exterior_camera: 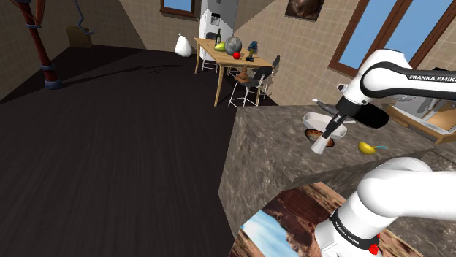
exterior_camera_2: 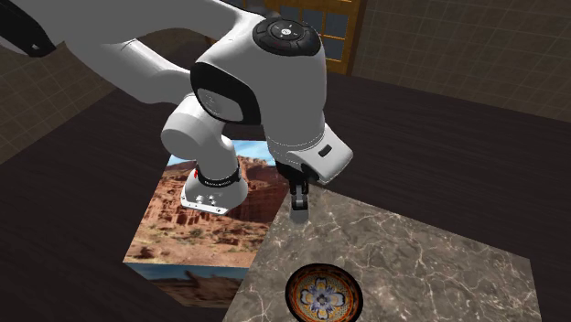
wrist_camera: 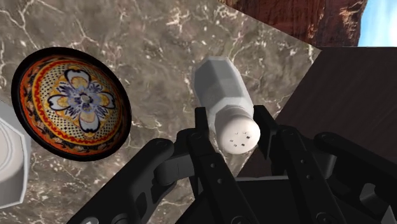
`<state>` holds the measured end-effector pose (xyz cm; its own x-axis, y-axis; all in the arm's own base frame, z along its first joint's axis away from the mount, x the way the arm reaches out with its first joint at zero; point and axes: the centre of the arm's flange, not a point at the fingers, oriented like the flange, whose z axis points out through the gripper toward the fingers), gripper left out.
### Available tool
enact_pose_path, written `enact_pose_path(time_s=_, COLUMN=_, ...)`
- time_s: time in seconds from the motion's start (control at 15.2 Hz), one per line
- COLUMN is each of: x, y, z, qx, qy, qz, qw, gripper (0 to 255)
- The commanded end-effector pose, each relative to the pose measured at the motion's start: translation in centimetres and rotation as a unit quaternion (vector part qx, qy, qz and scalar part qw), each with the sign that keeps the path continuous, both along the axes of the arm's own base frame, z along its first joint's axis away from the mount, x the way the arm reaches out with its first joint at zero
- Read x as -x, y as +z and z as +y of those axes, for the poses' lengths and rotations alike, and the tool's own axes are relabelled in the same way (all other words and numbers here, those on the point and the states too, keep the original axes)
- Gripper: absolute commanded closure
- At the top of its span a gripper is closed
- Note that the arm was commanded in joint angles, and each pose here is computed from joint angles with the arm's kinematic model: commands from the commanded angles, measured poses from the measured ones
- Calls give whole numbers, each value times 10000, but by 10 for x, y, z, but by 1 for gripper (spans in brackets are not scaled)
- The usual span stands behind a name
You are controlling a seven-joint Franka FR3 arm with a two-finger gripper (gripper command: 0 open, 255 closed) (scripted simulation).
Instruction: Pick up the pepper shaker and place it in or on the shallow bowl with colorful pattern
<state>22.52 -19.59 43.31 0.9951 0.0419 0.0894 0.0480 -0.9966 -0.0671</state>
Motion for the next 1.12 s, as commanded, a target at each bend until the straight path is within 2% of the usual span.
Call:
enact_pose_path(time_s=0.0, x=0, y=11, z=0, qx=-1, qy=1, qz=2, qw=10000, gripper=255)
enact_pose_path(time_s=0.59, x=0, y=54, z=0, qx=-1, qy=1, qz=2, qw=10000, gripper=255)
enact_pose_path(time_s=1.06, x=-29, y=75, z=-86, qx=-2, qy=1, qz=2, qw=10000, gripper=255)
